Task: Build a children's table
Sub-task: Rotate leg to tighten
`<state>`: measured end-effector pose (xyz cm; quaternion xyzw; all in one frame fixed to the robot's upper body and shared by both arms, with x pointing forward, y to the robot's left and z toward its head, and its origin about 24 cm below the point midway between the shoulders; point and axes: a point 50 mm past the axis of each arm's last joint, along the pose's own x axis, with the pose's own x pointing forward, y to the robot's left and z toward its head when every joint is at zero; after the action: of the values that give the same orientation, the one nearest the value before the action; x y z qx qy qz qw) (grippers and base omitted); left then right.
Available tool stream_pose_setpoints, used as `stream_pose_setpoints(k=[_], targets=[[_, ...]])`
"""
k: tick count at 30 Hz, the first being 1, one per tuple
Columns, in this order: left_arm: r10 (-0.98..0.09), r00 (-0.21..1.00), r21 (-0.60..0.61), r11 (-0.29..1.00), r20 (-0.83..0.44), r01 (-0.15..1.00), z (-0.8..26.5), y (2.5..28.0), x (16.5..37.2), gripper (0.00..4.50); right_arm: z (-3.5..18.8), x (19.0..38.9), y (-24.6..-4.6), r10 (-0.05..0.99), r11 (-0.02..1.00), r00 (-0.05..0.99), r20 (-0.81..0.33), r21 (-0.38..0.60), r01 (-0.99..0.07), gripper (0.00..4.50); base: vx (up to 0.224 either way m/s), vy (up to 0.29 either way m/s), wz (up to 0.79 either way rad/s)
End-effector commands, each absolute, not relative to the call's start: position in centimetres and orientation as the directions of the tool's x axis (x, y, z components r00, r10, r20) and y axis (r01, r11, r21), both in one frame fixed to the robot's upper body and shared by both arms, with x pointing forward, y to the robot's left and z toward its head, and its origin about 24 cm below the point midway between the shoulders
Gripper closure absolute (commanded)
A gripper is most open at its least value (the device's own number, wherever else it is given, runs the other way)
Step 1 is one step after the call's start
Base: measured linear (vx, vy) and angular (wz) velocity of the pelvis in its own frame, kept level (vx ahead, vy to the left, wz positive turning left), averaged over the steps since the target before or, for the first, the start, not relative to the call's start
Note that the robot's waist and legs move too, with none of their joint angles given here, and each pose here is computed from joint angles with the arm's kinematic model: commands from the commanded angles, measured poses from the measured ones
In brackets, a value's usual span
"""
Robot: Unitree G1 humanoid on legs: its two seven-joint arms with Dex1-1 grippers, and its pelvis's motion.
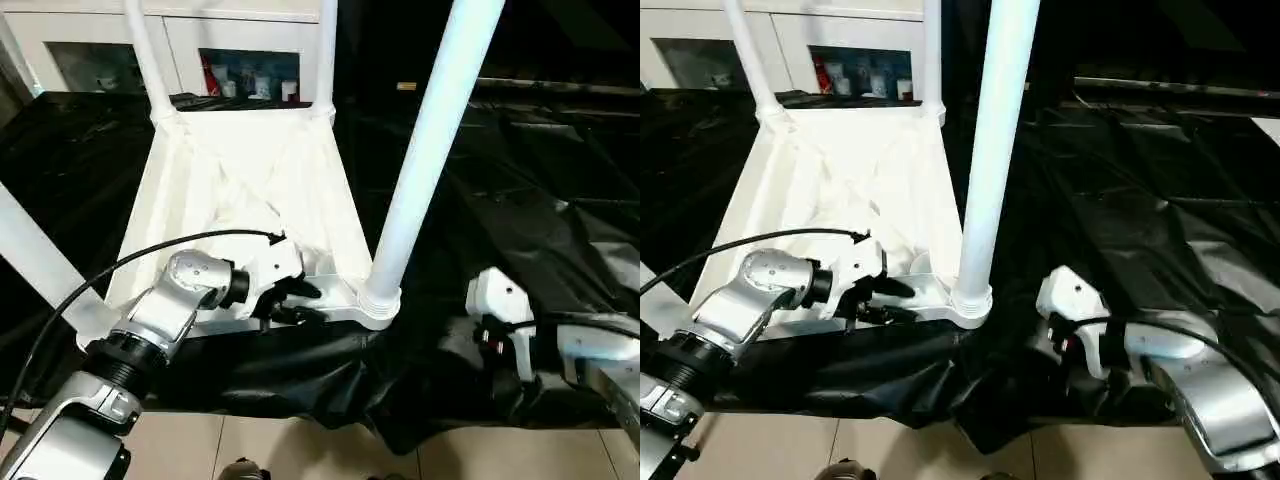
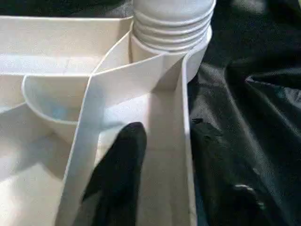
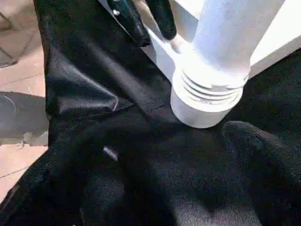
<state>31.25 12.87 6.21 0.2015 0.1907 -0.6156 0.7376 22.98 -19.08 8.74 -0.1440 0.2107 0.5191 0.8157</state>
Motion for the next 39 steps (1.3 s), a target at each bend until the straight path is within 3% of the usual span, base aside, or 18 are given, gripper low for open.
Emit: stream_pose_setpoints(k=[1,8,11,13,16,18,21,24,29,34,39], targets=[[-0.825,0.163,0.077,0.144,-0.541,0.987,6.4,12.8,31.4,2.99,9.3,23.0,-19.1,0.789,0.411,0.372,-0.488,-0.029,-0.911,0.0,0.0,0.0,0.0],[-0.822,0.14,0.055,0.132,-0.552,0.99,6.0,12.5,31.1,3.63,9.1,23.1,-19.0,0.789,0.419,0.376,-0.486,-0.021,-0.908,0.0,0.0,0.0,0.0],[-0.811,0.139,0.052,0.133,-0.568,0.99,5.7,12.7,31.1,3.7,9.0,23.0,-18.9,0.79,0.42,0.377,-0.484,-0.021,-0.907,0.0,0.0,0.0,0.0],[-0.806,0.14,0.052,0.135,-0.575,0.989,5.6,12.8,31.0,4.06,9.0,23.0,-18.8,0.791,0.422,0.379,-0.481,-0.02,-0.906,0.0,0.0,0.0,0.0],[-0.804,0.146,0.053,0.142,-0.576,0.988,5.5,12.9,31.0,4.12,9.0,23.1,-18.8,0.789,0.428,0.387,-0.476,-0.024,-0.903,0.0,0.0,0.0,0.0],[-0.803,0.155,0.056,0.15,-0.576,0.987,5.5,12.9,31.1,4.48,9.0,23.2,-18.9,0.786,0.439,0.4,-0.472,-0.031,-0.898,0.0,0.0,0.0,0.0],[-0.791,0.189,0.07,0.182,-0.582,0.981,5.4,13.2,31.2,4.5,8.8,23.5,-19.0,0.771,0.474,0.44,-0.461,-0.047,-0.879,0.0,0.0,0.0,0.0],[-0.739,0.284,0.091,0.29,-0.611,0.953,4.3,13.4,31.4,4.5,7.8,24.9,-18.7,0.708,0.605,0.57,-0.416,-0.06,-0.794,0.0,0.0,0.0,0.0],[-0.715,0.38,0.06,0.429,-0.587,0.901,3.7,12.9,31.4,4.5,7.0,26.8,-18.0,0.627,0.737,0.7,-0.342,-0.031,-0.675,0.0,0.0,0.0,0.0],[-0.706,0.393,0.036,0.463,-0.589,0.885,3.7,12.4,31.3,4.5,6.9,27.4,-17.1,0.65,0.715,0.683,-0.334,-0.035,-0.698,0.0,0.0,0.0,0.0],[-0.65,0.465,0.05,0.55,-0.6,0.833,4.8,12.1,32.1,4.5,7.6,29.3,-16.3,0.668,0.706,0.685,-0.291,-0.043,-0.707,0.0,0.0,0.0,0.0]])
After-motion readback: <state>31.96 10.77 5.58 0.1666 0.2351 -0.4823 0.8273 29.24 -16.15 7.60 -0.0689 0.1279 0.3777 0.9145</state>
